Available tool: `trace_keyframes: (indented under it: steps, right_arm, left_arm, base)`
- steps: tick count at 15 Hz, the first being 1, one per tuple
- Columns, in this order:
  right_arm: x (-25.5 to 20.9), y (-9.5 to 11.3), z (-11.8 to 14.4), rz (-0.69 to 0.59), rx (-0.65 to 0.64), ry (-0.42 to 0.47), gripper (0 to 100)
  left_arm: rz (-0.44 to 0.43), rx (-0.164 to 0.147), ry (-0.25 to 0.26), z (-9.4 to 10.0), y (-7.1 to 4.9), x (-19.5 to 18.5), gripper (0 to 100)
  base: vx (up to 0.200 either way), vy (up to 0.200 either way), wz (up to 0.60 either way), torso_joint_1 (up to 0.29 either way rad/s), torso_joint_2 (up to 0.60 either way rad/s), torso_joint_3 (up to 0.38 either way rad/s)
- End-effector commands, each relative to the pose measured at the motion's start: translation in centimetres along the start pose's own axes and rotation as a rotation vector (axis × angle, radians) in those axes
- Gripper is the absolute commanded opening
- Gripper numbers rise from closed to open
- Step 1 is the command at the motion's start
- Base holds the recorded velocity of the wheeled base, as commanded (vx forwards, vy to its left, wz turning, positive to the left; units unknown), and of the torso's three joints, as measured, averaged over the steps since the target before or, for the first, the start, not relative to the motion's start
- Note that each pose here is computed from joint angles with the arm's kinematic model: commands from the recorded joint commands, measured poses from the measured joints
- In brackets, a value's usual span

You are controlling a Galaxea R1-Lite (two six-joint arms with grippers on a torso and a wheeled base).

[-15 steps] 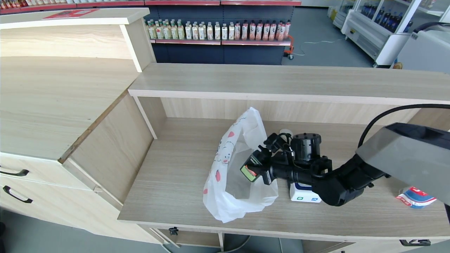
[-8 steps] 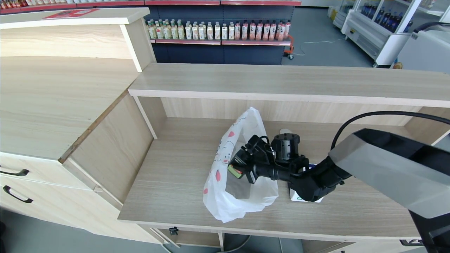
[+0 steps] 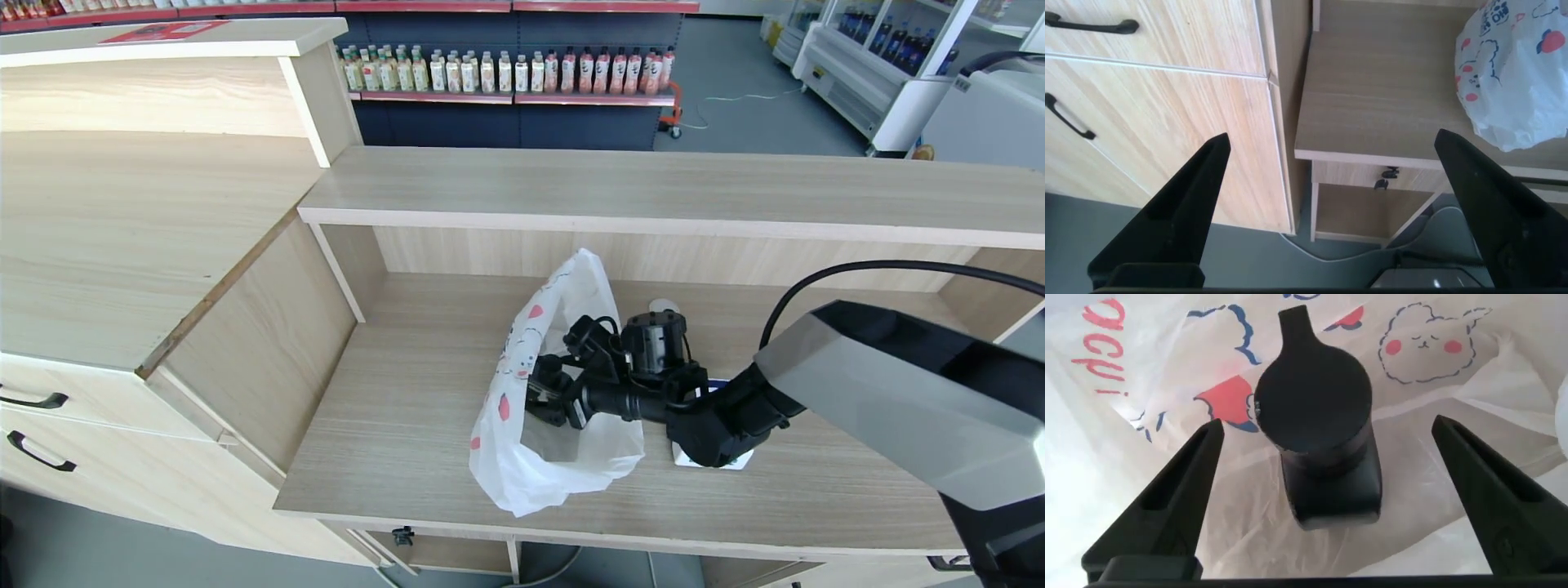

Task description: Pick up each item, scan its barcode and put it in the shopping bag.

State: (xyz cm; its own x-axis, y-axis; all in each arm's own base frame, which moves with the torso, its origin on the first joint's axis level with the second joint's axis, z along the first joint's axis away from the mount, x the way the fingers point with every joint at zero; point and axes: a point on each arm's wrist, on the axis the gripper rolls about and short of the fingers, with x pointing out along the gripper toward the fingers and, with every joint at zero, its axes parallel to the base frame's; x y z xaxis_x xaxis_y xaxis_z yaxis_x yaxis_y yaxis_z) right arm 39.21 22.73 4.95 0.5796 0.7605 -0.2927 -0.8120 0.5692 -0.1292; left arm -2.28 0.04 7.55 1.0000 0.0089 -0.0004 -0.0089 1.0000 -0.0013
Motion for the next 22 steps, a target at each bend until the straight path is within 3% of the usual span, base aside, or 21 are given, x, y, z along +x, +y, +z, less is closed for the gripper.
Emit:
trace_keyframes:
  steps: [1, 5, 9, 11, 13, 14, 16, 19, 21, 22]
  right_arm:
    - [-1.4, -0.6, 2.0, -0.020, 0.107, -0.030, 100]
    - [-4.9, -0.8, 6.0, -0.035, 0.365, -0.109, 100]
    - [-10.7, -1.4, 7.1, -0.098, 0.444, -0.123, 100]
    - [-17.1, -0.9, 7.9, -0.174, 0.451, -0.138, 100]
    - [-26.0, 3.0, 8.4, -0.338, 0.421, -0.149, 100]
    - [-29.8, 5.4, 6.9, -0.456, 0.410, -0.137, 100]
    - [-36.5, 10.9, 1.0, -0.726, 0.417, -0.108, 100]
    - [-40.8, 17.3, -4.6, -0.869, 0.387, -0.144, 100]
    - [-41.7, 19.7, -7.3, -0.917, 0.368, -0.128, 100]
    - [-42.0, 20.1, -7.4, -0.921, 0.310, -0.189, 100]
  left_arm:
    - [0.000, 0.000, 0.000, 0.0, 0.0, 0.0, 100]
    - [0.000, 0.000, 0.000, 0.0, 0.0, 0.0, 100]
    - [0.000, 0.000, 0.000, 0.0, 0.0, 0.0, 100]
    - [0.000, 0.000, 0.000, 0.0, 0.0, 0.0, 100]
    - [0.000, 0.000, 0.000, 0.0, 0.0, 0.0, 100]
    - [0.000, 0.000, 0.000, 0.0, 0.0, 0.0, 100]
    - [0.000, 0.000, 0.000, 0.0, 0.0, 0.0, 100]
    - [0.000, 0.000, 0.000, 0.0, 0.0, 0.0, 100]
    - [0.000, 0.000, 0.000, 0.0, 0.0, 0.0, 100]
    - [0.000, 0.000, 0.000, 0.0, 0.0, 0.0, 100]
  base:
    - [0.000, 0.000, 0.00, 0.000, 0.00, 0.000]
    - [0.000, 0.000, 0.00, 0.000, 0.00, 0.000]
    - [0.000, 0.000, 0.00, 0.000, 0.00, 0.000]
    - [0.000, 0.000, 0.00, 0.000, 0.00, 0.000]
    - [0.000, 0.000, 0.00, 0.000, 0.00, 0.000]
    - [0.000, 0.000, 0.00, 0.000, 0.00, 0.000]
    - [0.000, 0.000, 0.00, 0.000, 0.00, 0.000]
    - [0.000, 0.000, 0.00, 0.000, 0.00, 0.000]
    - [0.000, 0.000, 0.00, 0.000, 0.00, 0.000]
    - [0.000, 0.000, 0.00, 0.000, 0.00, 0.000]
